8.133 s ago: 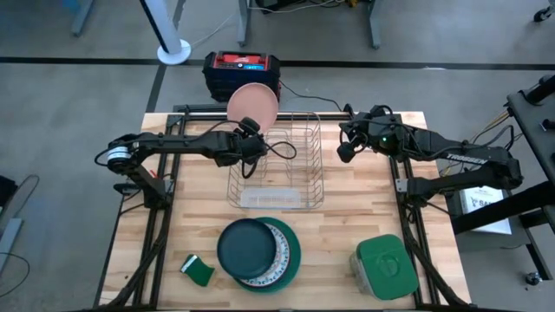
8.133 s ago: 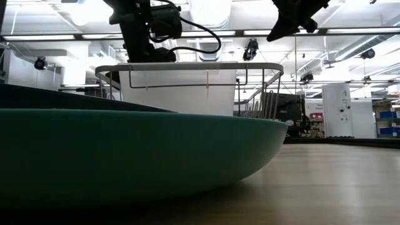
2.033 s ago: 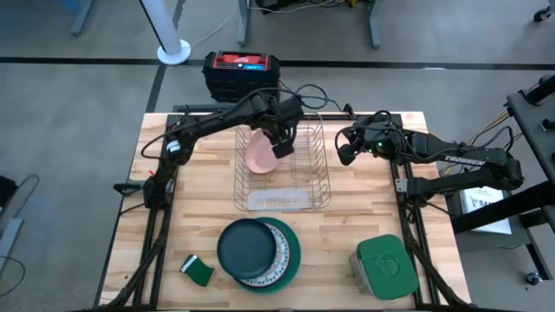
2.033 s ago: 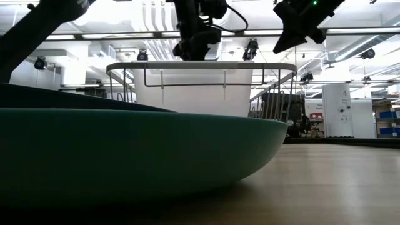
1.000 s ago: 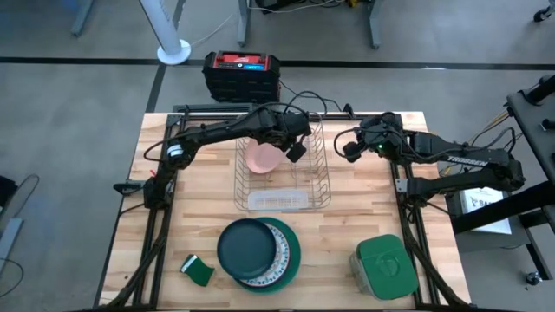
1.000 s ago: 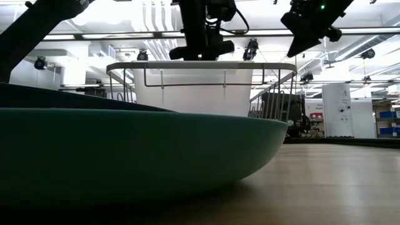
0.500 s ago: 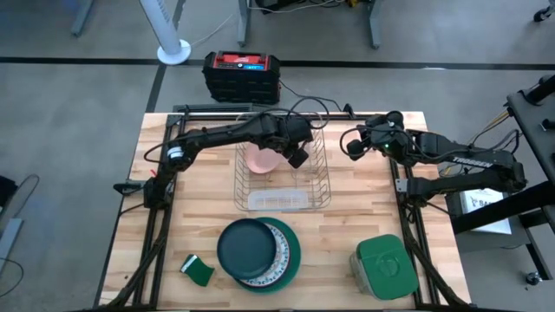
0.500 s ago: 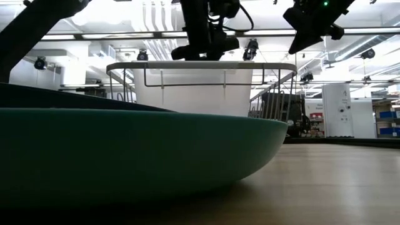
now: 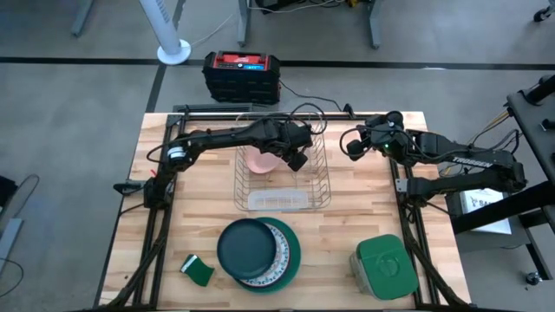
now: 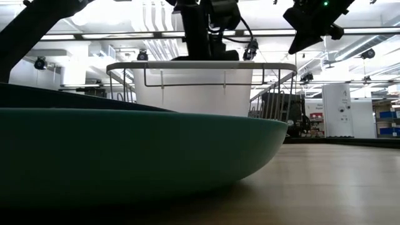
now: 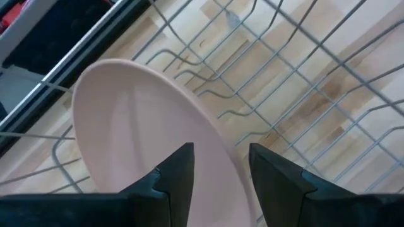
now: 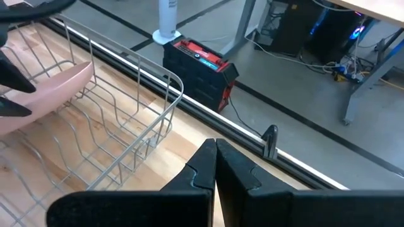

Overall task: Sort dishes
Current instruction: Put the pink plate in the dishwasher rack

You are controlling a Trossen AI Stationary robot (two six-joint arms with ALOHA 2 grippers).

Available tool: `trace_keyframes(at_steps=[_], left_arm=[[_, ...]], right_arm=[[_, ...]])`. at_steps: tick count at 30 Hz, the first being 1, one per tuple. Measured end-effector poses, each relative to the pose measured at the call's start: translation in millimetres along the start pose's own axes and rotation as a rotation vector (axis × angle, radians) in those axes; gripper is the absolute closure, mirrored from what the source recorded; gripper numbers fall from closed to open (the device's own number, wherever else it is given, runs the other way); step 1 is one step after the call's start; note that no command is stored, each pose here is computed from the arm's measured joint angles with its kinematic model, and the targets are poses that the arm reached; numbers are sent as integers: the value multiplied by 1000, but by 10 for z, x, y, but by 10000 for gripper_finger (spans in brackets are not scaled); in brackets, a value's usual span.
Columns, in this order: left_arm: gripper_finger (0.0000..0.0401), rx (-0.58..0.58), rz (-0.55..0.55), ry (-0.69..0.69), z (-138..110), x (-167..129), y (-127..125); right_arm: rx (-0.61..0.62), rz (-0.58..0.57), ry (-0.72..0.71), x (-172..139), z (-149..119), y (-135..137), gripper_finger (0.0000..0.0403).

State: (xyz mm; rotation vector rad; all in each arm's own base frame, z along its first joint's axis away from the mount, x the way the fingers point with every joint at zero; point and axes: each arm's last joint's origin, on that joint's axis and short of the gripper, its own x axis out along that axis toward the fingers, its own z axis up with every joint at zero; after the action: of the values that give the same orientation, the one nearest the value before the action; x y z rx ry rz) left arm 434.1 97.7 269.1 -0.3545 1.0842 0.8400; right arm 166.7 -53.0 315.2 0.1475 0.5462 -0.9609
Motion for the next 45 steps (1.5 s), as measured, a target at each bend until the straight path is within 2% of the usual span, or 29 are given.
trace_keyframes(at_steps=[14,19,28,31,39,45], left_arm=[[267,5,6,12,-66,132,-22],[296,14,5,11,-65,132,-24],[378,26,-6,19,-64,121,-25],[396,44,-9,20,-51,44,-31],[395,84,-24,-12,63,-350,4],[395,210,-80,-96,124,-653,-58]], right_arm=[[-1,1,0,0,0,0,403],[-1,1,0,0,0,0,403],[-2,1,0,0,0,0,403],[-2,1,0,0,0,0,403],[-8,2,0,0,0,1,403],[-20,-1,11,22,-37,6,403]])
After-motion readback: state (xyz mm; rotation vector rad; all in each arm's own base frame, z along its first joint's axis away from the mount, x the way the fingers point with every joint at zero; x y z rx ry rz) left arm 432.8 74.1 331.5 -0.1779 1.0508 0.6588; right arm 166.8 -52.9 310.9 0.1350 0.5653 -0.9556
